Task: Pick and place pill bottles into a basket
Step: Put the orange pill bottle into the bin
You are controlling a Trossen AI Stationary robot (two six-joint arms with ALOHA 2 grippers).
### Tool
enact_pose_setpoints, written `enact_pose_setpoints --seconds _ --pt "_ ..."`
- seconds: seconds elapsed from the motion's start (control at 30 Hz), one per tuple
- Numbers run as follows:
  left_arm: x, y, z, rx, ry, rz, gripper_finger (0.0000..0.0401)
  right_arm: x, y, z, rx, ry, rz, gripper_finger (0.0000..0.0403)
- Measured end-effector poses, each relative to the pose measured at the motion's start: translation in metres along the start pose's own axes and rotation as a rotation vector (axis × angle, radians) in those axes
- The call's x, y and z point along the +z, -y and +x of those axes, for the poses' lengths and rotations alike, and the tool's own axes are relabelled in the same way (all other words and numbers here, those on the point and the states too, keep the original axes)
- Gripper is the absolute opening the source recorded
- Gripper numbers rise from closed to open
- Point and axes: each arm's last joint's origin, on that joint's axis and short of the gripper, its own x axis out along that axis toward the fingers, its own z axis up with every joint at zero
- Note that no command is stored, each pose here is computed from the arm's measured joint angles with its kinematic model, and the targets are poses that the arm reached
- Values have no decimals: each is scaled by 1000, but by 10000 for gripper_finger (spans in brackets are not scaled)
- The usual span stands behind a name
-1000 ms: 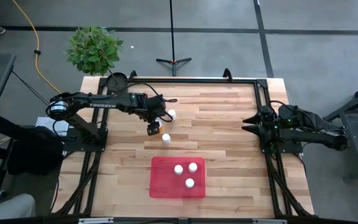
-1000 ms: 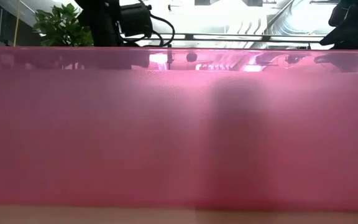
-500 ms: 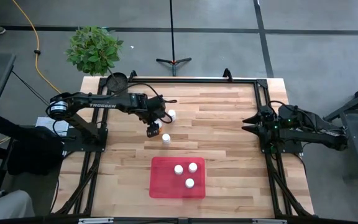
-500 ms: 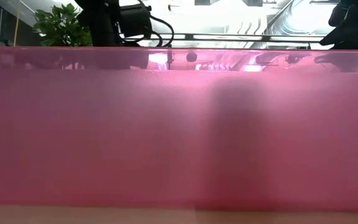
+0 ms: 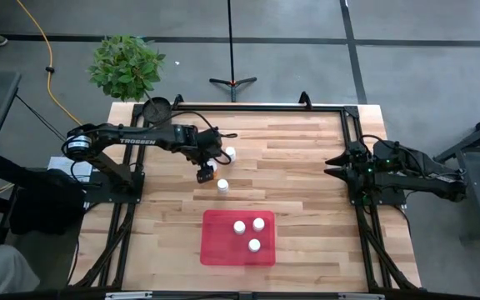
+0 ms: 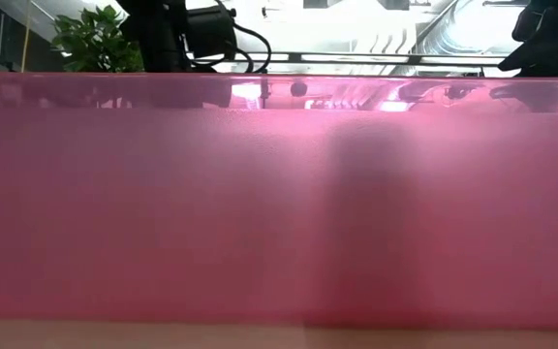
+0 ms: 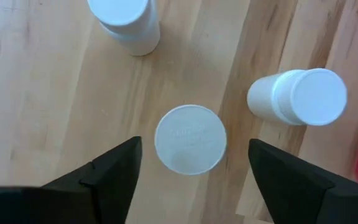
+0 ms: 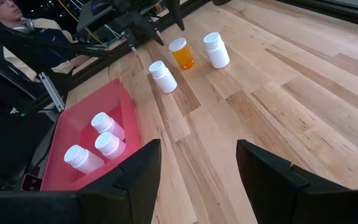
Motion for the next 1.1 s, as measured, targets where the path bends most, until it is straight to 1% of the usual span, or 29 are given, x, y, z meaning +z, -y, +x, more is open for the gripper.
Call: enact_pose_setpoints --seconds 0.13,0.23,0.5,0.73,0.9,1.03,1.1 --pt "0 -1 1 34 -1 5 360 0 0 0 0 0 0 199" --pt "0 -1 6 39 -19 7 370 0 0 0 0 0 0 199" --pt "1 -1 27 35 -85 34 360 0 0 0 0 -1 0 199" --pt "6 -1 38 27 -64 51 361 0 0 0 -1 -2 0 199" --pt "4 -1 48 20 -107 51 362 0 0 1 -2 -5 0 199" --pt "4 -1 50 20 -110 50 362 0 0 1 -3 -5 0 199" --pt "5 -1 50 21 -101 49 354 0 0 1 -2 -5 0 199"
